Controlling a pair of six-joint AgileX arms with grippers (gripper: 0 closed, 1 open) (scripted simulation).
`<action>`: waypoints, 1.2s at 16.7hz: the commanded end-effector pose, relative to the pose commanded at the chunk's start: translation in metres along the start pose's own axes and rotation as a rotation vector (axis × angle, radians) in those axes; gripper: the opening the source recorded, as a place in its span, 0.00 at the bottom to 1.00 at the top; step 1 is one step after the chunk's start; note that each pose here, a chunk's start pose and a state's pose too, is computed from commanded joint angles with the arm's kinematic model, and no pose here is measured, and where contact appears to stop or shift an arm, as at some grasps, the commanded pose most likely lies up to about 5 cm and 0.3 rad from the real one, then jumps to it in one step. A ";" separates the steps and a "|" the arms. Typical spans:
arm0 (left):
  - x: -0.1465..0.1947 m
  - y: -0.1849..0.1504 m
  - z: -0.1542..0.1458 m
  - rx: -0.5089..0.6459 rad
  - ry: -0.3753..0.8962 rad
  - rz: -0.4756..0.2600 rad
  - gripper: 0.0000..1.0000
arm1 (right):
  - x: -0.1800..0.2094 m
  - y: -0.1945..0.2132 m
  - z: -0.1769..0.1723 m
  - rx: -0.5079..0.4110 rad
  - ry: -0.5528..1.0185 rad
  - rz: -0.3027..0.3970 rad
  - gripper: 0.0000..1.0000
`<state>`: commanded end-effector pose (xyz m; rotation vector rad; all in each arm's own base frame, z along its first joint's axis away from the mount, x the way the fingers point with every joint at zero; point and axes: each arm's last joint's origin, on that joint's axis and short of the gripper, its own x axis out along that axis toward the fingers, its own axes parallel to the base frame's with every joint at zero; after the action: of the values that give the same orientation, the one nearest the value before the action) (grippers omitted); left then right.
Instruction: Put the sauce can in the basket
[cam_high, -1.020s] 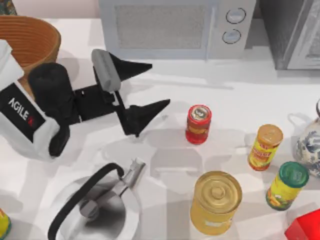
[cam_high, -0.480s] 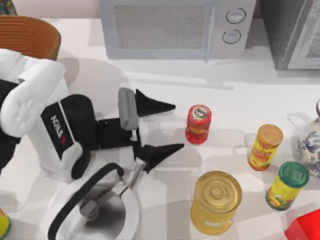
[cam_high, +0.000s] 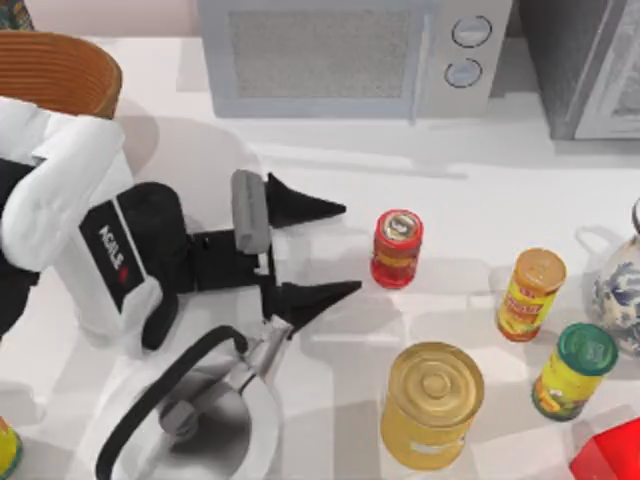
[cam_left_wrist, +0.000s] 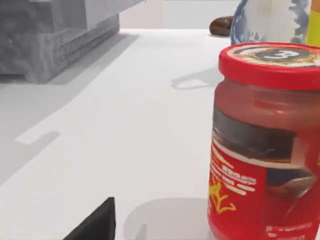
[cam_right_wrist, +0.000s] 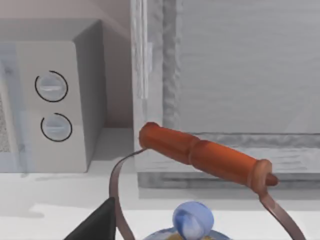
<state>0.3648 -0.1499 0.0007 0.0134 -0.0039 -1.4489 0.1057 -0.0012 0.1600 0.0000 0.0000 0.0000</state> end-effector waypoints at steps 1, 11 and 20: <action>0.003 0.003 -0.001 0.000 -0.001 0.000 1.00 | 0.000 0.000 0.000 0.000 0.000 0.000 1.00; 0.077 -0.013 0.006 0.002 -0.002 0.000 1.00 | 0.000 0.000 0.000 0.000 0.000 0.000 1.00; 0.077 -0.013 0.006 0.002 -0.002 0.000 0.55 | 0.000 0.000 0.000 0.000 0.000 0.000 1.00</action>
<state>0.3614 -0.2284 0.0059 0.0136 -0.0062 -1.4490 0.1057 -0.0012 0.1600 0.0000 0.0000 0.0000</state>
